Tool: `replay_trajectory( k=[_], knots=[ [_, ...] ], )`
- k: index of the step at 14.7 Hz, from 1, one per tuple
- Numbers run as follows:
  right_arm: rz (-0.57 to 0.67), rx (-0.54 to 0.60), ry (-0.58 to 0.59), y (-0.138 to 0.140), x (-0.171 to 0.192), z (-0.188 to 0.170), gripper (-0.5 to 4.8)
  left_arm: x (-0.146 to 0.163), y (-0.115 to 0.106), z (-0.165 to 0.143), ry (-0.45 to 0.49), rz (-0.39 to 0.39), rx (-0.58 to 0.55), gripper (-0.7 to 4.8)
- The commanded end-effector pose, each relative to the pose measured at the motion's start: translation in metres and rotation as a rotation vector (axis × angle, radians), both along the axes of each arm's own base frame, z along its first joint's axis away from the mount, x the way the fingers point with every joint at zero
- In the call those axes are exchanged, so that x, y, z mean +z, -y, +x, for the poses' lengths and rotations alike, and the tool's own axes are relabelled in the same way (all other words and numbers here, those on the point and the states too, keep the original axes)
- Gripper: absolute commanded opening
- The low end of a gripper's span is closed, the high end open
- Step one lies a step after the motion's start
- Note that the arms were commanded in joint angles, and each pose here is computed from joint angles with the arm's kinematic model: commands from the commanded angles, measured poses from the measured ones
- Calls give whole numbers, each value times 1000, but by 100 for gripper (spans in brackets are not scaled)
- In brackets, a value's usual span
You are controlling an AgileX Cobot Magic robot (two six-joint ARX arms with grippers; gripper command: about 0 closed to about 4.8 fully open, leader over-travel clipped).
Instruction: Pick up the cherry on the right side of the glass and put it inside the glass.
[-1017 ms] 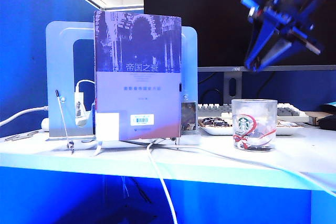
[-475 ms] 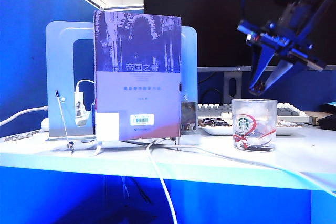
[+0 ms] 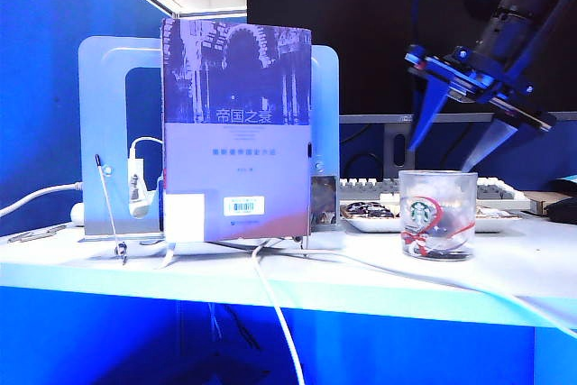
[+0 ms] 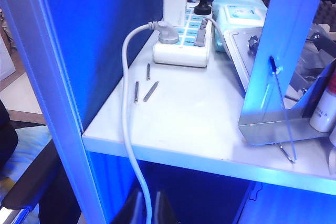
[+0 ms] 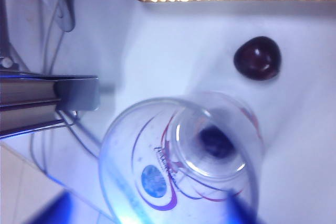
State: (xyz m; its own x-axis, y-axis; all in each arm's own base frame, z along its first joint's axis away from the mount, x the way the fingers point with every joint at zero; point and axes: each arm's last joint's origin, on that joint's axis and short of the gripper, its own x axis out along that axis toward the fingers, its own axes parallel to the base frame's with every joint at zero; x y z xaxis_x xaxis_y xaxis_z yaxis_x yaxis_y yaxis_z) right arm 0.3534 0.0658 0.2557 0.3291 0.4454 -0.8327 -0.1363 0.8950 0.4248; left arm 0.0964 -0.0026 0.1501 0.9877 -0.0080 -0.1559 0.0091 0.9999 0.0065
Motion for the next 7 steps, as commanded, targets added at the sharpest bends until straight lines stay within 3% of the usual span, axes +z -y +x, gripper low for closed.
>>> replay_trajectory(
  k=[1, 4, 7],
  knots=[
    [4, 2, 15, 0, 3, 0, 349, -1, 0, 0, -10, -3, -4, 53],
    [17, 7, 31, -1, 12, 0, 346, -1, 0, 0, -10, -3, -4, 53],
    [40, 14, 119, -1, 48, -1, 205, -1, 0, 0, -10, -3, -3, 53]
  ],
)
